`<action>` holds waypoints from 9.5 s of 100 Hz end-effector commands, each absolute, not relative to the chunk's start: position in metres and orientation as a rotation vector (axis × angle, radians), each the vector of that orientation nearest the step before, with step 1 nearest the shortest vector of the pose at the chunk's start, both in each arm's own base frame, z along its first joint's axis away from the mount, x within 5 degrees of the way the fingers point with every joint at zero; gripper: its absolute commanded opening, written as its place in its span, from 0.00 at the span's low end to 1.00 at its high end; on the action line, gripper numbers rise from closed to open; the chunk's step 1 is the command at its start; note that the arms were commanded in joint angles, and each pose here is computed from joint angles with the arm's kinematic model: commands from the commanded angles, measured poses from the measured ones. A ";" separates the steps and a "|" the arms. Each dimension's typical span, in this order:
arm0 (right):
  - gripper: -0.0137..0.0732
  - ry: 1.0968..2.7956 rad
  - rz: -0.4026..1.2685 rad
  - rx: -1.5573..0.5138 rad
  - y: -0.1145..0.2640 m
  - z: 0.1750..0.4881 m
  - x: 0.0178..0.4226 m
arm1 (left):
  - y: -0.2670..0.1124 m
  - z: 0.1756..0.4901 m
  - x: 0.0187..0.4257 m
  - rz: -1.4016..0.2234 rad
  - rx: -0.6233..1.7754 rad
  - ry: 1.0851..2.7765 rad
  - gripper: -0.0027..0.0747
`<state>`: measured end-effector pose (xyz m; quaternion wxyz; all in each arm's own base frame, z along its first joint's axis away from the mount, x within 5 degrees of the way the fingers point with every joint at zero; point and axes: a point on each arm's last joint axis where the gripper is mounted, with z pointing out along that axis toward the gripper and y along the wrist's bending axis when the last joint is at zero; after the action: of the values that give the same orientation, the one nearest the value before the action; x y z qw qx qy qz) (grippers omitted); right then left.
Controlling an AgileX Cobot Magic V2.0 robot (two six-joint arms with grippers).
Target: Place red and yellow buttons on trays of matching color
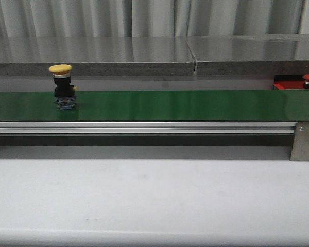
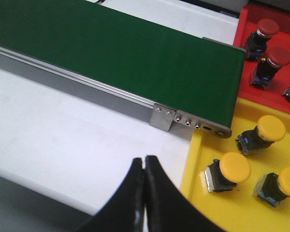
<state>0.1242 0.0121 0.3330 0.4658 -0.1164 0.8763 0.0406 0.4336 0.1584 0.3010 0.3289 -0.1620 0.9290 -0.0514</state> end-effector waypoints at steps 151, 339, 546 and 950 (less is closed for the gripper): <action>0.02 2.068 0.095 -0.263 0.012 0.346 0.126 | 0.053 0.300 0.402 -0.078 -0.098 2.486 0.63; 0.02 2.068 0.095 -0.263 0.012 0.346 0.126 | -0.016 0.359 0.148 -0.199 0.039 1.926 0.79; 0.83 2.262 0.334 -0.624 0.106 0.314 0.361 | -0.014 0.321 0.083 -0.197 0.047 1.827 0.01; 0.65 2.472 -0.003 0.447 -0.199 0.222 0.346 | -0.014 0.321 0.083 -0.197 0.047 1.827 0.01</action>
<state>0.3449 -0.1946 0.1965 0.2621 0.1621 0.9512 0.0158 0.0809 -0.0145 0.3067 0.5696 0.0284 0.8177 -0.0783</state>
